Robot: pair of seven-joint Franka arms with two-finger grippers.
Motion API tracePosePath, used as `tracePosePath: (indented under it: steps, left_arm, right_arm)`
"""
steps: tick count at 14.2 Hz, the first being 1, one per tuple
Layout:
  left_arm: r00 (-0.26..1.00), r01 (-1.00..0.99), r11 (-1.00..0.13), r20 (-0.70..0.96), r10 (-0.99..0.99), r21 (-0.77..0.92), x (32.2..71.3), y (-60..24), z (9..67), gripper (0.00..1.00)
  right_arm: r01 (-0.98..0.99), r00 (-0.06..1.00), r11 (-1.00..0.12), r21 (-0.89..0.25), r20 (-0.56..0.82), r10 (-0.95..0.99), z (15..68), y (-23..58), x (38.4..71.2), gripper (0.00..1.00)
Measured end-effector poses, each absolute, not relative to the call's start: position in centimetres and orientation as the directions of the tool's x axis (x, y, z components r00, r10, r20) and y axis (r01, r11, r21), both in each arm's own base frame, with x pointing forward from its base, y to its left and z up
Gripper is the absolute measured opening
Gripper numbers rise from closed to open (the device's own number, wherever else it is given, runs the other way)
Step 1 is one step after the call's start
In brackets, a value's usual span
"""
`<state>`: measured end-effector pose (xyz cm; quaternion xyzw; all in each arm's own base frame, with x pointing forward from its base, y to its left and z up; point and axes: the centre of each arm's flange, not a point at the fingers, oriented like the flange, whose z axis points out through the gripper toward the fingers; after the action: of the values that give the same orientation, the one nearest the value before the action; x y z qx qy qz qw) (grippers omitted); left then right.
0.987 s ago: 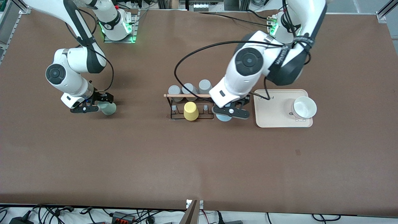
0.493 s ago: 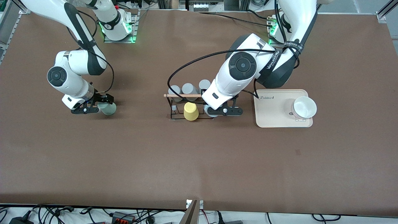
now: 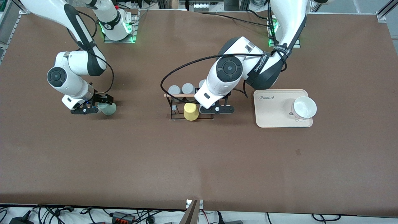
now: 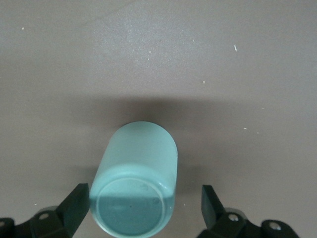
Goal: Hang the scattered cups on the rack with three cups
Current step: 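Carry the light blue cup with the left gripper to the rack beside the yellow cup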
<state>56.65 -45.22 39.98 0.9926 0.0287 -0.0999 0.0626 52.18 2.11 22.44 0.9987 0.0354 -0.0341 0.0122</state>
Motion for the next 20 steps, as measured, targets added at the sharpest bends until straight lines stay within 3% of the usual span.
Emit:
tracePosePath:
  steps: [19, 20]
  left_arm:
    - [0.968, 0.079, -0.993, -0.244, 0.054, 0.092, 57.3, -46.4, 32.2, 0.65]
    - [0.968, 0.079, -0.993, -0.244, 0.055, 0.092, 57.3, -46.4, 32.2, 0.71]
  right_arm:
    - [0.073, 0.996, -0.997, 0.022, -0.051, 0.072, 22.2, 2.2, 52.4, 1.00]
    - [0.073, 0.996, -0.997, 0.022, -0.051, 0.072, 22.2, 2.2, 52.4, 1.00]
